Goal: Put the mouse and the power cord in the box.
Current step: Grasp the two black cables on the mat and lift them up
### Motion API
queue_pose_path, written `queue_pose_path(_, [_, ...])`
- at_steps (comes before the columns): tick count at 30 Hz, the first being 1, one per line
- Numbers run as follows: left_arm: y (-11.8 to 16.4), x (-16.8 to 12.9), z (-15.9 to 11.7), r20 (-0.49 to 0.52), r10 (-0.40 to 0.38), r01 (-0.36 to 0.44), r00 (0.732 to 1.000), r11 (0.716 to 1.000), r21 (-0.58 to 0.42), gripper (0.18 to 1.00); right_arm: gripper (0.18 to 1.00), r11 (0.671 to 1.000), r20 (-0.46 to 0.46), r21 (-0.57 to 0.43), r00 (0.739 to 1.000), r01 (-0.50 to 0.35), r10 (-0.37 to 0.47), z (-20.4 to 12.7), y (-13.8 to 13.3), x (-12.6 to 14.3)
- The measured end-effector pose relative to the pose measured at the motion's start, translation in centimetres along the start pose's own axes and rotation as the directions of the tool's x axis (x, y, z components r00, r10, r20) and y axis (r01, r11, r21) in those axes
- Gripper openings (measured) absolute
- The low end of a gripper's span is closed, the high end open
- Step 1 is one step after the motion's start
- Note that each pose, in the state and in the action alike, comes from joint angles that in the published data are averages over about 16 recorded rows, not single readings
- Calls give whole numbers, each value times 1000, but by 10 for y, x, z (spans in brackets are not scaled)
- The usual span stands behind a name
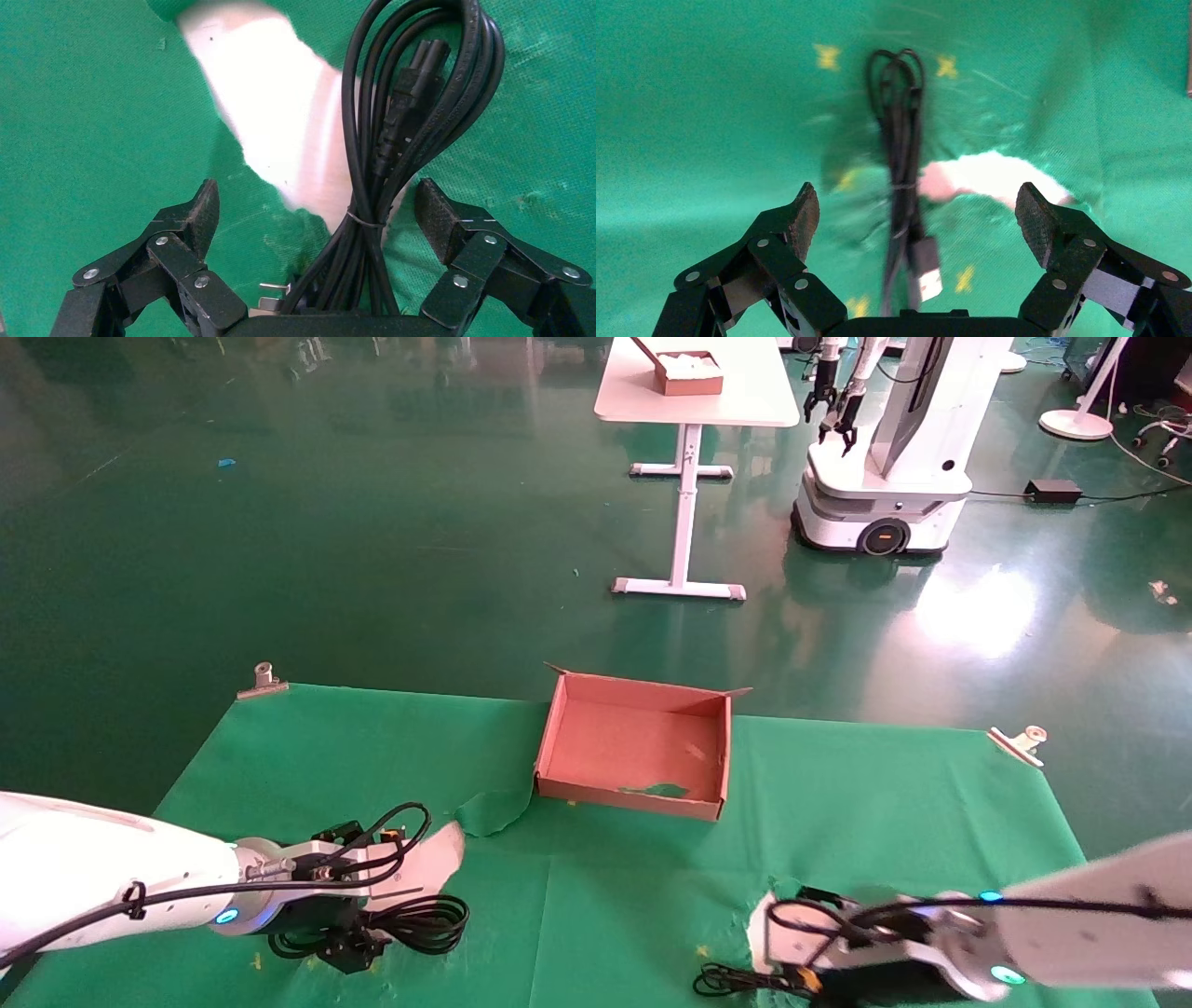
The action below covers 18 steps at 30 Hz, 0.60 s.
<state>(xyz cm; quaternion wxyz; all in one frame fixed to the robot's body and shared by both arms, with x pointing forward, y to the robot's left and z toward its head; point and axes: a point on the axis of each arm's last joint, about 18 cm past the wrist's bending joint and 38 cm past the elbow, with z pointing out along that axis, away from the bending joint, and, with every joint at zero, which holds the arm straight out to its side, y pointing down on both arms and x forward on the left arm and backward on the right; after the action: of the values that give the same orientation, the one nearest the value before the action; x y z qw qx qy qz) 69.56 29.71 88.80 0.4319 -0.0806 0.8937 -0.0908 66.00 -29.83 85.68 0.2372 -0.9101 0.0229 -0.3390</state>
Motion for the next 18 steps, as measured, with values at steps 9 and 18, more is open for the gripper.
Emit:
queue_pose_path(9, [0, 0, 0, 1, 0, 0, 1000, 1000, -1, 1000, 1001, 999, -15, -49, 1000, -12, 11, 21, -5, 13])
queue_pose_path(18, [0, 0, 0, 1, -1, 1, 1000, 1000, 0, 974, 984, 999, -16, -48, 1000, -12, 11, 21, -5, 14])
